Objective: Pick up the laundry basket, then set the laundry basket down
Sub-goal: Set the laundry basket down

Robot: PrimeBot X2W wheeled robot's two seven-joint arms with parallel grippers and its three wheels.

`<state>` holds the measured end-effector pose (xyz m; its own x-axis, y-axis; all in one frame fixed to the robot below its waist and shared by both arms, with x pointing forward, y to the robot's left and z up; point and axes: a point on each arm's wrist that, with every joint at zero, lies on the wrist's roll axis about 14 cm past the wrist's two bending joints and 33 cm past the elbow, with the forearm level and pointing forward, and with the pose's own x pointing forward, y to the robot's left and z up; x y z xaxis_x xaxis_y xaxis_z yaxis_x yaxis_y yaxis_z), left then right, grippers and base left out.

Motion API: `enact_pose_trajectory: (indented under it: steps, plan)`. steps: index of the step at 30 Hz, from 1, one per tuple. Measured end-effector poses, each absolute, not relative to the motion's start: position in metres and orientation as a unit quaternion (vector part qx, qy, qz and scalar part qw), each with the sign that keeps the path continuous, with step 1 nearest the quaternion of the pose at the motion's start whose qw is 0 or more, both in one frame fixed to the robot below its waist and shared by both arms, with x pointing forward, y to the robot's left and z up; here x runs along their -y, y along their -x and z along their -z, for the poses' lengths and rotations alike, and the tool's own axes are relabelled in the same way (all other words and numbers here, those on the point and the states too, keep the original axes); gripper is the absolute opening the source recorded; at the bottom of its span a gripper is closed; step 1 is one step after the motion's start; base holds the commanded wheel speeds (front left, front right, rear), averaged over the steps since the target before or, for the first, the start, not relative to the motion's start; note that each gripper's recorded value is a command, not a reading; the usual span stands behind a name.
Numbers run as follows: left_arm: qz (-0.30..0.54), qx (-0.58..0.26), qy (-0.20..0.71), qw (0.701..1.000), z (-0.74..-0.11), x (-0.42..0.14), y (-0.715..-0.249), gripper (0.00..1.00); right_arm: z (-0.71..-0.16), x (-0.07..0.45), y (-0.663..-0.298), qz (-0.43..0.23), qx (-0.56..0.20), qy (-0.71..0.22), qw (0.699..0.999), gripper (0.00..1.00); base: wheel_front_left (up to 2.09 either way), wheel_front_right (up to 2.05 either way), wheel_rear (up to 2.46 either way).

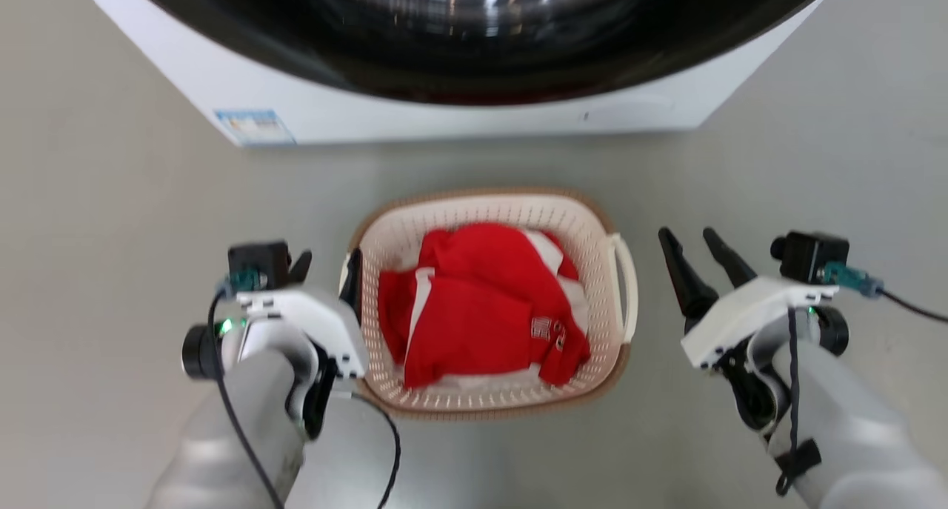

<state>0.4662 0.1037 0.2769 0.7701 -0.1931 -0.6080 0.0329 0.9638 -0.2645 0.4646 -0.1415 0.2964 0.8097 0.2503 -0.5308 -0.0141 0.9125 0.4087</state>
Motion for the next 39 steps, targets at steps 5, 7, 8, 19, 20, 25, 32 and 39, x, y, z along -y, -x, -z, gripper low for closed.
enact_pose_trajectory:
  steps: [5, 7, 8, 19, 20, 25, 32, 39]
  plan:
    - [0.072, -0.281, 0.118, 0.95, -0.317, -0.104, -0.454, 1.0, -0.339, 0.147, -0.453, -0.076, -0.248, -0.188, 0.947, 1.0, 0.0, 0.0, 0.0]
    - [0.081, -0.255, 0.114, 0.957, -0.336, -0.102, -0.451, 1.0, -0.355, 0.15, -0.446, -0.078, -0.228, -0.183, 0.953, 1.0, 0.0, 0.0, 0.0]
    - [0.087, -0.242, 0.112, 0.96, -0.345, -0.101, -0.449, 1.0, -0.362, 0.151, -0.443, -0.079, -0.219, -0.181, 0.956, 1.0, 0.0, 0.0, 0.0]
    - [0.109, -0.113, 0.104, 0.982, -0.429, -0.101, -0.427, 1.0, -0.442, 0.164, -0.418, -0.069, -0.096, -0.18, 0.977, 1.0, 0.0, 0.0, 0.0]
    - [0.111, -0.102, 0.105, 0.983, -0.436, -0.101, -0.426, 1.0, -0.448, 0.166, -0.418, -0.065, -0.086, -0.182, 0.977, 1.0, 0.0, 0.0, 0.0]
    - [0.108, -0.059, 0.103, 0.987, -0.461, -0.106, -0.42, 1.0, -0.473, 0.172, -0.414, -0.053, -0.041, -0.198, 0.978, 1.0, 0.0, 0.0, 0.0]
    - [0.096, -0.004, 0.117, 0.988, -0.493, -0.113, -0.407, 1.0, -0.51, 0.189, -0.402, -0.042, 0.028, -0.158, 0.986, 1.0, 0.0, 0.0, 0.0]
    - [0.095, 0.04, 0.135, 0.985, -0.518, -0.116, -0.393, 1.0, -0.517, 0.192, -0.384, -0.033, 0.048, -0.121, 0.991, 1.0, 0.0, 0.0, 0.0]
